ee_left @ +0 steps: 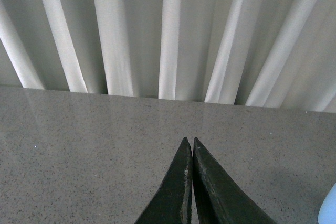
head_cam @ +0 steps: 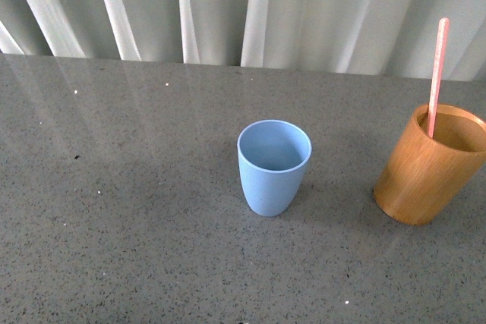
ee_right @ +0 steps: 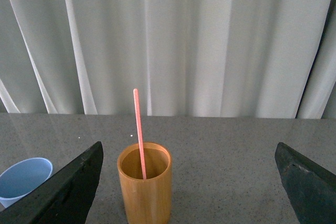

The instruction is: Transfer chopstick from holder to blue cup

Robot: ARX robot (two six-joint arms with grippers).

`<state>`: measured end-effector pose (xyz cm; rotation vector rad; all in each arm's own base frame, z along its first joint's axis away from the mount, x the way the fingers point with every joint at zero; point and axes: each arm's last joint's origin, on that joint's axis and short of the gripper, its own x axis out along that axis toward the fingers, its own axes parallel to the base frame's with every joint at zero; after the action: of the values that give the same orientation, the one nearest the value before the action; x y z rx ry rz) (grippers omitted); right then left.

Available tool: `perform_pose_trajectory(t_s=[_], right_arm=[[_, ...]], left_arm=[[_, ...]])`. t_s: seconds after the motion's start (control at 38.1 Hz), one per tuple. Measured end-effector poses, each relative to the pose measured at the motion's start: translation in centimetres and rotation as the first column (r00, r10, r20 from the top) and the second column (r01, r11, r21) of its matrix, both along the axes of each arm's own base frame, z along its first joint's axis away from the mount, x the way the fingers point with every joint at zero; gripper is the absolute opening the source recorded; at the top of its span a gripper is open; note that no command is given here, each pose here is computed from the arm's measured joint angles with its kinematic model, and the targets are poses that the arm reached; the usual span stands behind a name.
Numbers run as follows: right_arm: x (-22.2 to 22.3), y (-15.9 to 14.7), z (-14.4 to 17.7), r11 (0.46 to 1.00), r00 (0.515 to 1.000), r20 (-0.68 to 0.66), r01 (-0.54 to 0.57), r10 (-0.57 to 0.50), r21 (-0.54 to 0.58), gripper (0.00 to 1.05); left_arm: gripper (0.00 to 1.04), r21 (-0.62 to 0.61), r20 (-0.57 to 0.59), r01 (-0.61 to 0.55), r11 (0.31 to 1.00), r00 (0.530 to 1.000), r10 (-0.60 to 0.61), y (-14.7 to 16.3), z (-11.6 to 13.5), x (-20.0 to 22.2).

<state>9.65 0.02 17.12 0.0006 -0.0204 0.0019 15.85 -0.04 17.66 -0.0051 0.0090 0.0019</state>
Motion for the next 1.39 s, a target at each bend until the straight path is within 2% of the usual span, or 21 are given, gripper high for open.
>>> perform_pose_trajectory(t_s=[0.21,1.13,1.39], right_arm=[[0.0,0.0,0.0,1.000,1.000,0.000,0.000,0.000,0.000,0.95],[0.0,0.0,0.0,1.000,1.000,0.000,-0.001,0.001,0.000,0.95],[0.0,0.0,0.0,1.000,1.000,0.000,-0.001,0.001,0.000,0.95]], left_arm=[[0.04,0.001,0.005,0.003,1.000,1.000,-0.003,0.0,-1.1,-1.5],[0.04,0.000,0.032,0.003,1.000,0.999,-0.003,0.0,-0.3,-4.7],[0.04,0.001,0.006,0.003,1.000,1.000,-0.003,0.0,-0.7,-5.5]])
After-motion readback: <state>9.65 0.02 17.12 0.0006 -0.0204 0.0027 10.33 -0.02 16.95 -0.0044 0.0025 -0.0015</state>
